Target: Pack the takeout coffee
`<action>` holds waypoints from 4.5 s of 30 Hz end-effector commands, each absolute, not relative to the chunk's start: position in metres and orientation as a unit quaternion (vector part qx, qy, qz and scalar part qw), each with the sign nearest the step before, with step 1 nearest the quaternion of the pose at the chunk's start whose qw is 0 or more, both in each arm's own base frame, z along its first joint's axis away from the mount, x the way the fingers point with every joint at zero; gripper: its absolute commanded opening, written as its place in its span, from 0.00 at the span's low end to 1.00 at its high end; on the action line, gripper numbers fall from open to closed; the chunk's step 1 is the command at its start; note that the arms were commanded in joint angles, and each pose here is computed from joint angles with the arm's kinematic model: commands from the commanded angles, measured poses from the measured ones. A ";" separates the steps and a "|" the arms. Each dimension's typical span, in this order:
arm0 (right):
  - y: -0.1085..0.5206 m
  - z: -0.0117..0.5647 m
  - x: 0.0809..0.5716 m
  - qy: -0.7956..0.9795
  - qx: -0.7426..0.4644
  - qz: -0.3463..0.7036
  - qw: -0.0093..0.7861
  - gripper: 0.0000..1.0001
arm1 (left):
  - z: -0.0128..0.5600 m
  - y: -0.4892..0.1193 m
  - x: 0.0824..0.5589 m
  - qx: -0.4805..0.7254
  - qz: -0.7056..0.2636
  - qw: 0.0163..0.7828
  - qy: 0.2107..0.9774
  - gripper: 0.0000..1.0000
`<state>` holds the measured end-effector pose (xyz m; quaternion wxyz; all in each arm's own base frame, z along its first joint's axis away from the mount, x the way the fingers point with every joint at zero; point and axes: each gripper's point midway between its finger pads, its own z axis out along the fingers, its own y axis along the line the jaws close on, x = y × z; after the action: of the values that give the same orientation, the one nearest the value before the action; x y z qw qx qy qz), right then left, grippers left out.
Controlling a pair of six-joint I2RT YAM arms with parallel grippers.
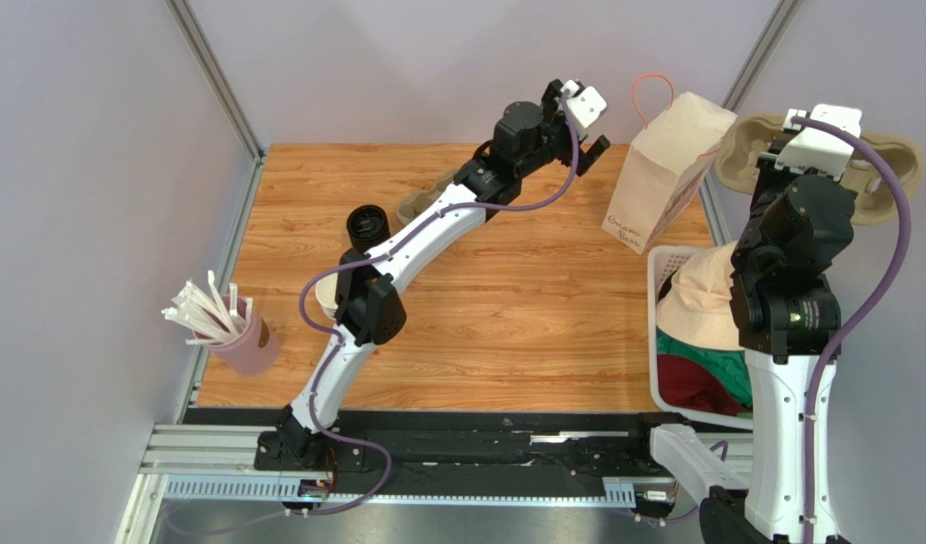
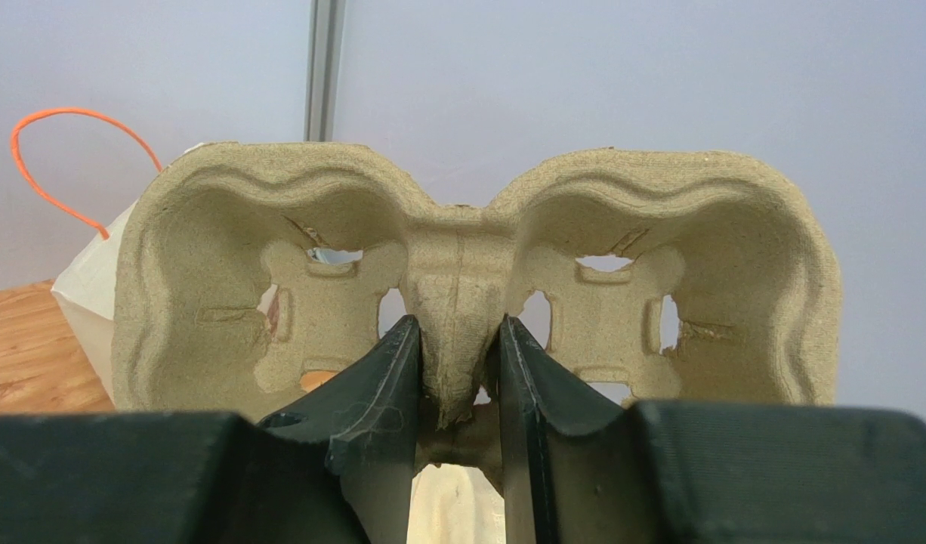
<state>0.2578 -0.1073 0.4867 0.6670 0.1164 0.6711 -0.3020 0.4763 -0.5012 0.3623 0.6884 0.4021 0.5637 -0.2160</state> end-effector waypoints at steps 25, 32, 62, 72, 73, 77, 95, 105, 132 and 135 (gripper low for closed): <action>-0.117 0.477 0.245 0.674 0.153 -0.290 0.662 0.31 | 0.347 -0.589 0.404 0.522 -0.363 0.732 0.244 0.84; -0.115 0.478 0.243 0.678 0.149 -0.283 0.662 0.31 | 0.324 -0.595 0.401 0.614 -0.244 0.739 0.128 0.86; -0.110 0.438 0.370 0.737 0.165 -0.211 0.620 0.27 | 0.372 -0.505 0.495 0.525 -0.097 0.767 0.356 0.82; -0.098 0.452 0.449 0.756 0.034 -0.216 0.618 0.28 | 0.341 -0.462 0.472 0.542 -0.133 0.638 0.531 0.60; -0.100 0.463 0.452 0.750 0.028 -0.222 0.622 0.28 | 0.344 -0.457 0.466 0.541 -0.139 0.630 0.539 0.59; -0.108 0.444 0.478 0.776 -0.004 -0.248 0.580 0.28 | 0.330 -0.431 0.451 0.533 -0.163 0.577 0.597 0.53; -0.085 0.354 0.493 0.831 -0.162 -0.293 0.444 0.27 | 0.343 -0.282 0.440 0.438 -0.106 0.533 0.716 0.41; -0.077 0.331 0.489 0.849 -0.177 -0.267 0.419 0.25 | 0.365 -0.239 0.431 0.405 -0.081 0.550 0.726 0.41; -0.048 0.311 0.497 0.870 -0.256 -0.184 0.380 0.23 | 0.369 -0.241 0.427 0.396 -0.099 0.550 0.729 0.41; -0.020 0.307 0.486 0.869 -0.292 -0.148 0.370 0.23 | 0.372 -0.242 0.426 0.394 -0.103 0.552 0.727 0.41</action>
<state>0.5065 -0.0519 0.2952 0.3685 -0.2438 0.8752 -0.1972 0.4337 -0.2430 0.3496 0.5329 0.4066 0.7366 -0.0900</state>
